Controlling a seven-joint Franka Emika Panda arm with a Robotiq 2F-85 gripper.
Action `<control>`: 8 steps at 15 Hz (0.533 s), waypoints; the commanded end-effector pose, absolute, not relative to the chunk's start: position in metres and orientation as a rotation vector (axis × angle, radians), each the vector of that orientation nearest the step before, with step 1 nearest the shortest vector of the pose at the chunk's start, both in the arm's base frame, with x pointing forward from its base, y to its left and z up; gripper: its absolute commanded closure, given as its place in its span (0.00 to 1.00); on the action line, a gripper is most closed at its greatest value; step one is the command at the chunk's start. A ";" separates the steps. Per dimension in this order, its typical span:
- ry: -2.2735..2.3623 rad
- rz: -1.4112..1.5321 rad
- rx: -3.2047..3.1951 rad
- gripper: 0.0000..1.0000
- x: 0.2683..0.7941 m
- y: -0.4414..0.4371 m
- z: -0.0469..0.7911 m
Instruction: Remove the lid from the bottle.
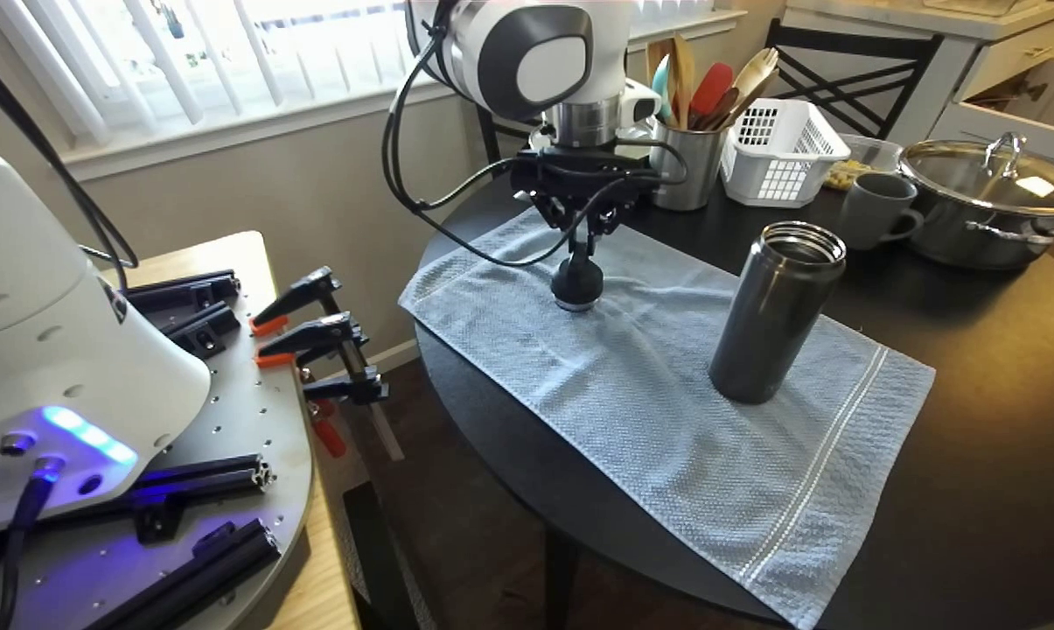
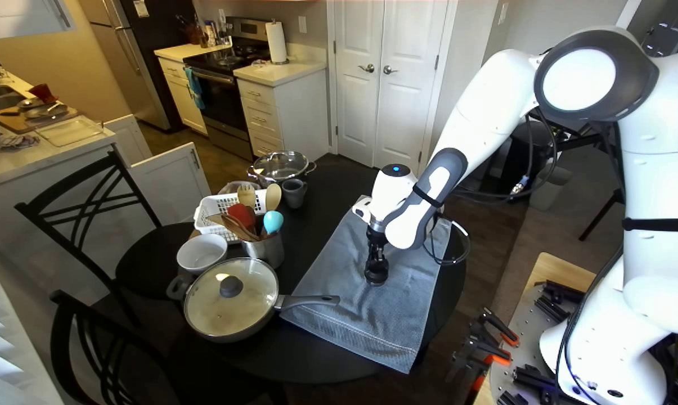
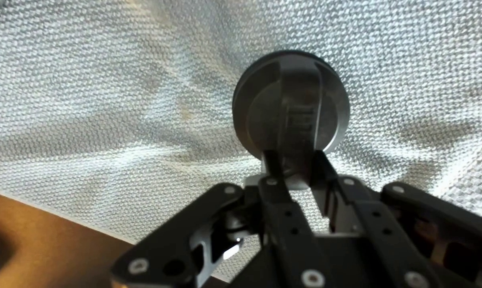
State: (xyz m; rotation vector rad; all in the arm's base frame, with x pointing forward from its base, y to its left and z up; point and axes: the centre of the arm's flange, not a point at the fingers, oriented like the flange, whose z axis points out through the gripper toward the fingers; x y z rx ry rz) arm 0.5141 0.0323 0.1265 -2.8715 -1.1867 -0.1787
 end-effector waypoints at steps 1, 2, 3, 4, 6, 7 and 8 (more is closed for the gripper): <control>-1.190 -0.141 -2.885 0.47 0.515 0.035 0.129; -1.192 -0.140 -2.886 0.40 0.516 0.035 0.129; -1.194 -0.139 -2.887 0.34 0.516 0.036 0.129; -1.196 -0.137 -2.889 0.27 0.516 0.036 0.129; -1.196 -0.136 -2.894 0.16 0.517 0.035 0.130; -1.191 -0.141 -2.897 0.09 0.518 0.035 0.134; -1.189 -0.148 -2.901 0.03 0.520 0.034 0.136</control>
